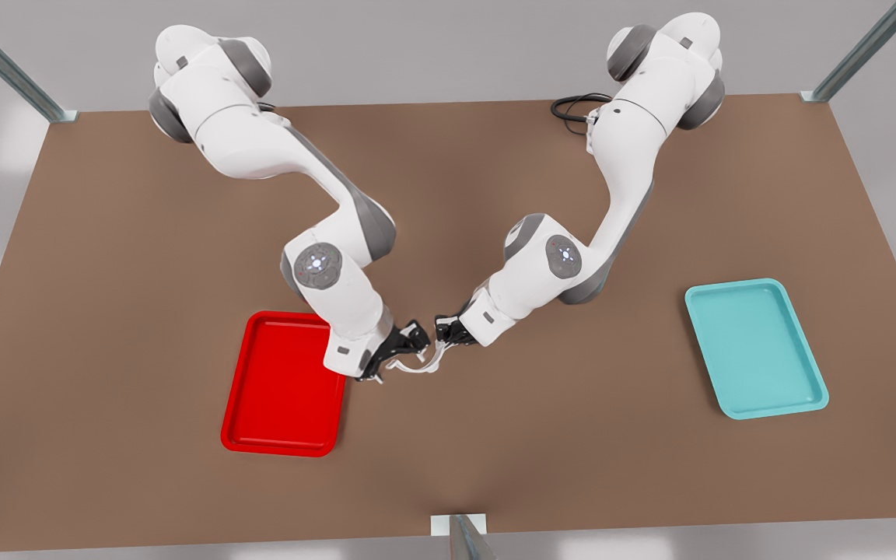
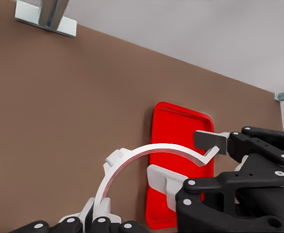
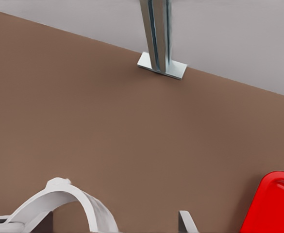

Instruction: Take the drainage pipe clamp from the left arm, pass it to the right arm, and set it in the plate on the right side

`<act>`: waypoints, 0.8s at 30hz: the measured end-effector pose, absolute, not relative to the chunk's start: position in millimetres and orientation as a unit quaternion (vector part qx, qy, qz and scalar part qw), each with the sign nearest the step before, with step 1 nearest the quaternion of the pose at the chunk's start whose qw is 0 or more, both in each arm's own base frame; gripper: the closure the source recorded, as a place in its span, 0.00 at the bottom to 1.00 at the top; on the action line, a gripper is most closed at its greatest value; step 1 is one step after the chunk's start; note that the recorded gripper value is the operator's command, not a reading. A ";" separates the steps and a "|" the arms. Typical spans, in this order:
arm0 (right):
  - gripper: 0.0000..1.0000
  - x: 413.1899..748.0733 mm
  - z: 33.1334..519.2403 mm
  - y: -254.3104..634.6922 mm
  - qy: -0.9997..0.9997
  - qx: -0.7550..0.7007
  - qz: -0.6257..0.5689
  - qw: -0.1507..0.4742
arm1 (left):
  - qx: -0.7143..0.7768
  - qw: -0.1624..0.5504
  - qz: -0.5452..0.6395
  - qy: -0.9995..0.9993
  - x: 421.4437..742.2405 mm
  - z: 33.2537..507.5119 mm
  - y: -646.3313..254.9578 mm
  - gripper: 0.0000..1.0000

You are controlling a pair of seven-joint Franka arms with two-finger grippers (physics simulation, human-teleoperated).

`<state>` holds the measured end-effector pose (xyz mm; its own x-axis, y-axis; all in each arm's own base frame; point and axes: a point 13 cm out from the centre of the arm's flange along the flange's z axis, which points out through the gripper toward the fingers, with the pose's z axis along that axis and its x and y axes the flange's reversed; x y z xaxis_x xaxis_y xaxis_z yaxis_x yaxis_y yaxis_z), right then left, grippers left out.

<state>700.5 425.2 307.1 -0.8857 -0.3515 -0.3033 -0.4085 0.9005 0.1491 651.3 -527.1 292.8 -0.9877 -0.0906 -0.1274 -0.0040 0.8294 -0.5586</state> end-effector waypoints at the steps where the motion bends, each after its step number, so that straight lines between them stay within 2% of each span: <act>1: 0.04 700.4 302.5 423.7 0.965 -0.200 0.104 0.134 | -0.024 0.076 -0.289 0.954 651.6 292.5 -526.6 0.79; 5: 0.04 697.8 292.9 423.9 0.962 -0.217 0.102 0.132 | -0.022 0.081 -0.281 0.956 651.9 292.3 -525.5 0.79; 6: 0.14 697.6 293.2 424.7 0.961 -0.221 0.102 0.133 | -0.021 0.082 -0.279 0.957 651.9 292.2 -525.3 0.79; 7: 0.31 697.5 293.8 425.6 0.960 -0.224 0.103 0.134 | -0.021 0.083 -0.277 0.957 652.2 291.9 -524.9 0.79; 8: 0.34 697.6 294.3 426.2 0.959 -0.228 0.103 0.135 | -0.021 0.083 -0.276 0.957 652.3 291.7 -524.5 0.79; 13: 0.41 698.7 295.4 426.2 0.955 -0.241 0.102 0.139 | -0.022 0.083 -0.273 0.958 650.5 291.2 -526.4 0.79; 19: 0.41 693.4 300.9 432.1 0.950 -0.260 0.098 0.140 | -0.025 0.082 -0.272 0.958 649.4 289.9 -527.4 0.79; 21: 0.53 691.4 301.7 432.1 0.949 -0.266 0.094 0.139 | -0.026 0.081 -0.272 0.958 649.5 289.7 -527.3 0.79; 24: 0.64 689.9 301.0 431.2 0.948 -0.273 0.089 0.136 | -0.028 0.081 -0.272 0.959 649.5 289.5 -527.1 0.79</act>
<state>689.9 431.2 301.0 -0.8134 -0.4943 -0.3067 -0.5427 0.8346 0.0944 649.5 -527.1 289.5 -0.9853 -0.0978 -0.1404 -0.0096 0.8508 -0.5254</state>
